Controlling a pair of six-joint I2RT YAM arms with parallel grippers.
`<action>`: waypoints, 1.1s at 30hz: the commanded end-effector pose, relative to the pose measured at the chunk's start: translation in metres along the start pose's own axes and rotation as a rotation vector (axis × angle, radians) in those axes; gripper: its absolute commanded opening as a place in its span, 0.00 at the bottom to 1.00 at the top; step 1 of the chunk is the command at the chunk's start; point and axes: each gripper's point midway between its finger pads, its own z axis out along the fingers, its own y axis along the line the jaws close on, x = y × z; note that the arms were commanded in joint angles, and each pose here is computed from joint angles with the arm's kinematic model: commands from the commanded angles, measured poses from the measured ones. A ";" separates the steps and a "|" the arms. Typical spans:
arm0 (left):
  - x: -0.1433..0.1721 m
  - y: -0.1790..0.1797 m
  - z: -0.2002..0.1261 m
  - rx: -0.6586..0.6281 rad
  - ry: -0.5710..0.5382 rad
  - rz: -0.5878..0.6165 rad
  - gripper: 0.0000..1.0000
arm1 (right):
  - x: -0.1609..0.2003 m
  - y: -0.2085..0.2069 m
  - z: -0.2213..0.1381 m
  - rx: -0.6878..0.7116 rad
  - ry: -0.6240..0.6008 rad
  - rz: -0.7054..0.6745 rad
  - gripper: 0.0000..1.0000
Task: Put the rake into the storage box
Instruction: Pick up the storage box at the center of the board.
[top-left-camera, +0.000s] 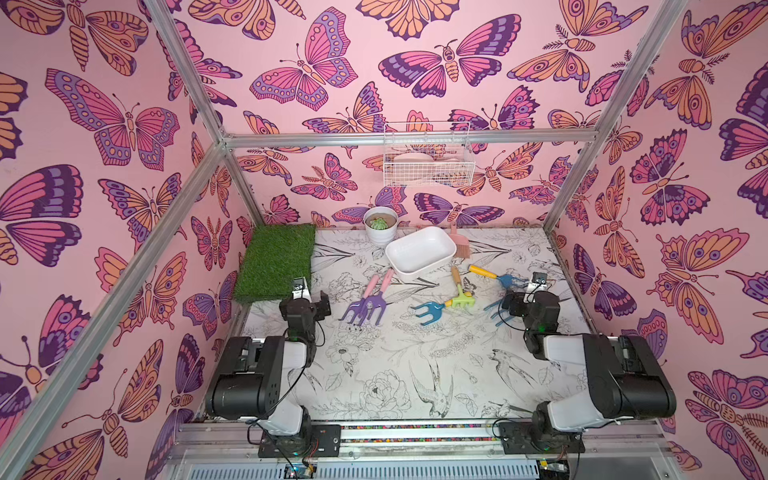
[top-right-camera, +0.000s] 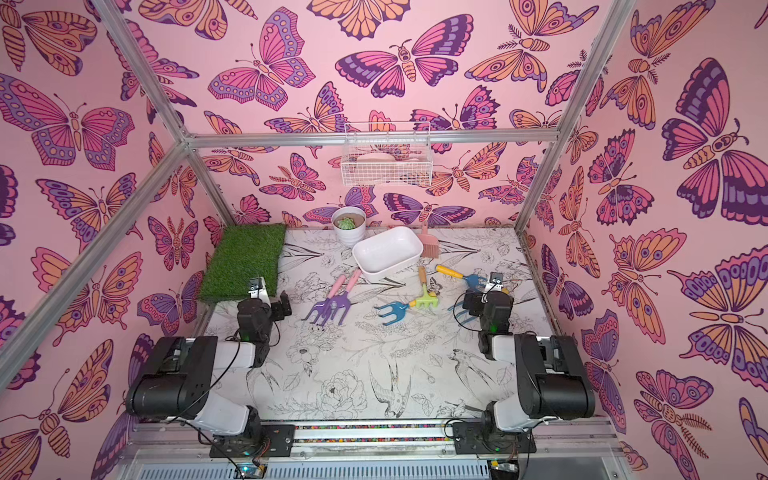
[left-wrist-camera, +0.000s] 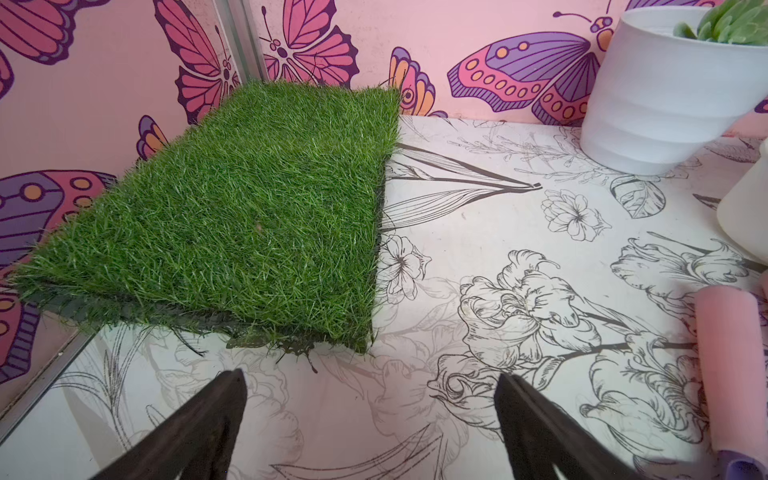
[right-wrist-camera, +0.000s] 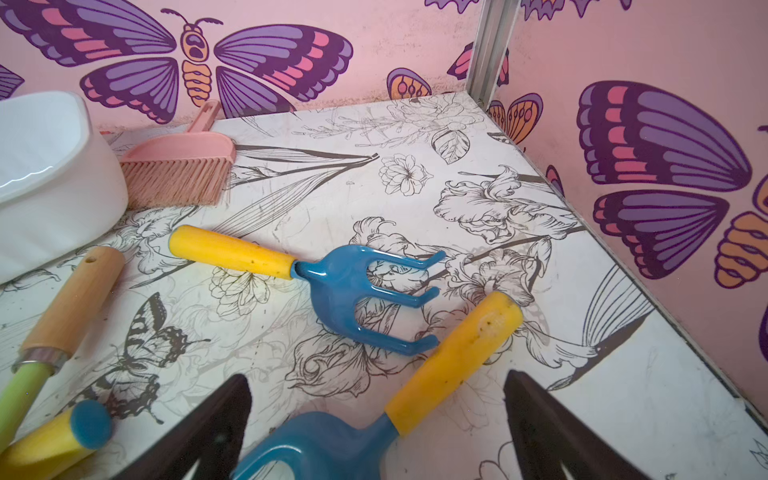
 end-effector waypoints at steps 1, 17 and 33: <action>-0.001 -0.003 0.000 0.015 -0.007 0.007 1.00 | -0.005 -0.002 0.001 0.004 -0.011 0.008 0.99; -0.001 -0.003 0.001 0.013 -0.008 0.005 1.00 | -0.005 -0.002 0.001 0.004 -0.011 0.009 0.99; -0.047 0.008 -0.038 -0.034 0.015 -0.066 0.99 | -0.077 -0.041 -0.037 0.239 0.050 0.280 0.98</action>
